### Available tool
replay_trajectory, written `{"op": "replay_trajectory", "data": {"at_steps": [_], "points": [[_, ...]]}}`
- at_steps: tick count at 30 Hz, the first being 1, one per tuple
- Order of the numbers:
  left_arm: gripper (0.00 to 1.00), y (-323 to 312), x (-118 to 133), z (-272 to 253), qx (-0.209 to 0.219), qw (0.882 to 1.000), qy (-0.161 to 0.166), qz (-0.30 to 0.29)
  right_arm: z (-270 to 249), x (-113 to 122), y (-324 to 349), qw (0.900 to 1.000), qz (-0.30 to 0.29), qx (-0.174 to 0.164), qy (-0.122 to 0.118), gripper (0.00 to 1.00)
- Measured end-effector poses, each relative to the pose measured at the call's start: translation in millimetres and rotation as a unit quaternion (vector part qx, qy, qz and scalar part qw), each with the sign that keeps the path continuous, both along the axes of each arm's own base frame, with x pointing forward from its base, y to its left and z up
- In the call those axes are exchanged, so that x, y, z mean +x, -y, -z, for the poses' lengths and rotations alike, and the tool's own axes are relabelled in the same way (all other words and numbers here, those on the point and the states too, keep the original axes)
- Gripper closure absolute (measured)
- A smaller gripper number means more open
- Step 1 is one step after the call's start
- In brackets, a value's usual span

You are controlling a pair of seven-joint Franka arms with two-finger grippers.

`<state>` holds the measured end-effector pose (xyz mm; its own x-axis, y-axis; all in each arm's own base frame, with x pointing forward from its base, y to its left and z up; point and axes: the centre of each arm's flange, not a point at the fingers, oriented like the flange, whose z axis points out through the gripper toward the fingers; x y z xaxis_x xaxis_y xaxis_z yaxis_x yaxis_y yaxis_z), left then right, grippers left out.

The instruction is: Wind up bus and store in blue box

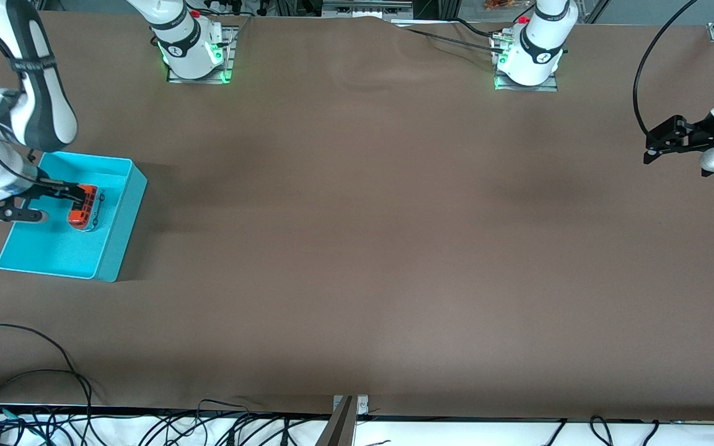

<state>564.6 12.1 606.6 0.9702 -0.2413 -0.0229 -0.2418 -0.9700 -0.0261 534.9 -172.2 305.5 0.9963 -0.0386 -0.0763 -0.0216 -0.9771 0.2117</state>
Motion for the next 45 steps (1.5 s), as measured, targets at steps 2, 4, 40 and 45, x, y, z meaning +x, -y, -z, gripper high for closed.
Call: {"op": "replay_trajectory", "data": {"at_steps": [2,4,40,45], "points": [[0.0,0.2,0.0,0.0,0.0,1.0,0.0,0.0,-15.2,-1.9,-1.8,1.0,0.001,0.001,0.002,0.0],[0.0,0.2,0.0,0.0,0.0,1.0,0.0,0.0,-32.1,-3.9,-6.1,1.0,0.001,0.002,0.004,0.0],[0.0,3.3,0.5,-1.0,0.0,1.0,0.001,0.003,-261.0,22.7,-212.2,0.991,0.089,0.1,0.005,0.0],[0.0,3.3,0.5,-0.9,0.0,1.0,0.001,0.003,-250.2,26.8,-216.4,0.992,0.071,0.101,-0.007,0.0]]}}
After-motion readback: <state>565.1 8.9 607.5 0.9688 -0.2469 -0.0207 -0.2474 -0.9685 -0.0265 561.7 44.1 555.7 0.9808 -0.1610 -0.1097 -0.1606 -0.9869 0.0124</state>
